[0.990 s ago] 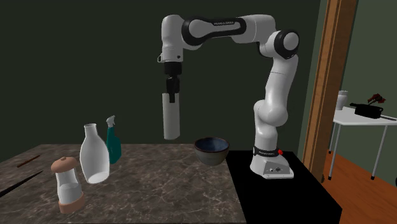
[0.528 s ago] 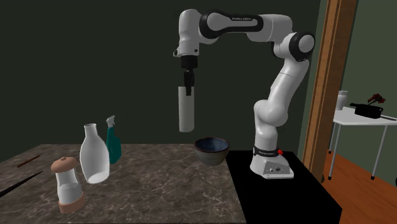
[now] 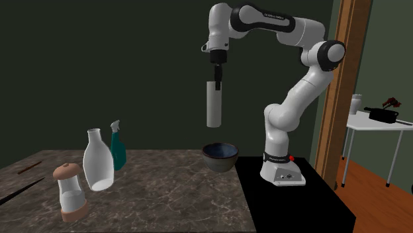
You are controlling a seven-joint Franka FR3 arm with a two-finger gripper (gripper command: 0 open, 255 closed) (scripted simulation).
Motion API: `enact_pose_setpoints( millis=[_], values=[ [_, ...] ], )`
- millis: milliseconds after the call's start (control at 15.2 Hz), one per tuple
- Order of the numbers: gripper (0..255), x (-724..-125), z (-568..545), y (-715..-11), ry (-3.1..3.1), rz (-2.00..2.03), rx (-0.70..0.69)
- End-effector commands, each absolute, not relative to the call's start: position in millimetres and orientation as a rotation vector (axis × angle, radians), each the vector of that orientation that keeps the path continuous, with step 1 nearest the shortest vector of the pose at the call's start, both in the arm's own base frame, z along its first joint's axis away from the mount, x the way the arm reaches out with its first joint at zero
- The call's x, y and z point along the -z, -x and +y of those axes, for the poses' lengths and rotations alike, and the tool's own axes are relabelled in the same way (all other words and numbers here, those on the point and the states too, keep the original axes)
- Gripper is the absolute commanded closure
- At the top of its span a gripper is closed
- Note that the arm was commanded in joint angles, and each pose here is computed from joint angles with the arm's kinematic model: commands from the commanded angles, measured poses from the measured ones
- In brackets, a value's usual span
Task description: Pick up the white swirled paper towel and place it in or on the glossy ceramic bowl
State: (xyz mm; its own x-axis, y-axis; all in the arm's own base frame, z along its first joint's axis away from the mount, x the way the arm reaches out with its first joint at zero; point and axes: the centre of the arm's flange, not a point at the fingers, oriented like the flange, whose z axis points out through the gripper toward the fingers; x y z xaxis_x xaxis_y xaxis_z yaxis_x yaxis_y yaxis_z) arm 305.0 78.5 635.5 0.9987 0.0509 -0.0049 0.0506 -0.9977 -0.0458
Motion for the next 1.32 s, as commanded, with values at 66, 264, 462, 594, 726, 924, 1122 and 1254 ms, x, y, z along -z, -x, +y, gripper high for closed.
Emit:
enact_pose_setpoints(
  millis=[66, 264, 462, 594, 726, 924, 1122, 1254],
  values=[
    [255, -650, 62, -273, 3.095, -0.079, -0.011],
    [255, -644, 56, -261, 3.095, -0.079, -0.011],
    [255, -628, 56, -261, 3.095, -0.079, -0.011],
    [255, -618, 56, -261, 3.095, -0.079, -0.011],
    [255, -607, 56, -261, 3.095, -0.079, -0.011],
    [255, -592, 56, -261, 3.095, -0.079, -0.011],
    [255, -576, 56, -261, 3.095, -0.079, -0.011],
    [255, -565, 56, -261, 3.095, -0.079, -0.011]
  ],
)
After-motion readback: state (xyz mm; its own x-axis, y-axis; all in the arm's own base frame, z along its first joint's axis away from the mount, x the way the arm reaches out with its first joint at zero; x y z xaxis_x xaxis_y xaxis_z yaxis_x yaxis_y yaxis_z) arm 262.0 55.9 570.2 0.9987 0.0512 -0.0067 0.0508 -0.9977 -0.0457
